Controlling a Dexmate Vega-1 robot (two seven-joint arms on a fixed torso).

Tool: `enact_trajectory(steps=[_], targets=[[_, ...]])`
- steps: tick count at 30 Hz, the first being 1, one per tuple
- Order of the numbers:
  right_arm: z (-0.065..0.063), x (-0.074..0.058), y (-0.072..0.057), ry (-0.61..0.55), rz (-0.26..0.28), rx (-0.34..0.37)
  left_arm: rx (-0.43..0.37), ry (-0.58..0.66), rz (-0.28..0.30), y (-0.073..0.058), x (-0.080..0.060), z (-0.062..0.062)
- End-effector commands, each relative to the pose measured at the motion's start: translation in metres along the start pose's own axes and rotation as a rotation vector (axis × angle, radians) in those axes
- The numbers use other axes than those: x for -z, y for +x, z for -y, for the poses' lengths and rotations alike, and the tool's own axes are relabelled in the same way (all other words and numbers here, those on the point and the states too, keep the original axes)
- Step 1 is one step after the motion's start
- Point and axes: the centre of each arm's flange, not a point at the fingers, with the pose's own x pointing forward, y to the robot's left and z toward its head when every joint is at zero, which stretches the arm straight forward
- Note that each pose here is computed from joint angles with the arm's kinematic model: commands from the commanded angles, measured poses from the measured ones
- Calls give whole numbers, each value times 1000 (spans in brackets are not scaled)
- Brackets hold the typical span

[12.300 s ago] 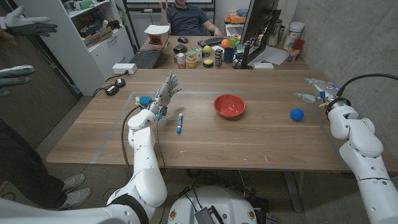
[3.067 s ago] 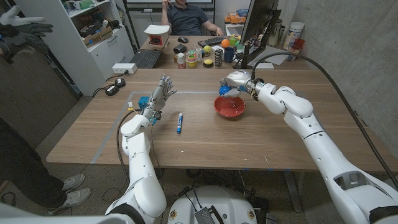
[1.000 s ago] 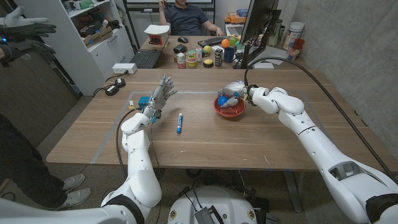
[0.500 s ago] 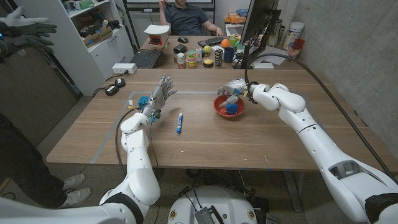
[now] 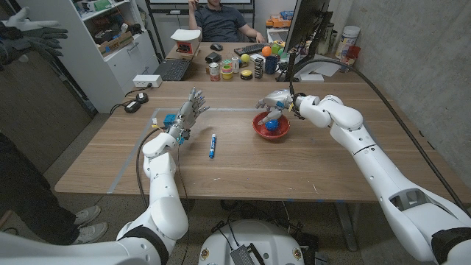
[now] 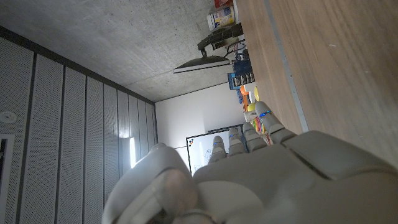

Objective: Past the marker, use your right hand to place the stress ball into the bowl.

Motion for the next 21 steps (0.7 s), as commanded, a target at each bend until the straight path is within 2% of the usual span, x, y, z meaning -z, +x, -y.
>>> enact_trajectory(steps=[1,21], targets=[[10,0,0,-14,6,29,0,-1,1,2,0,-3],[31,-5,-10,-79,-3,101,0,-2,1,2,0,-5]])
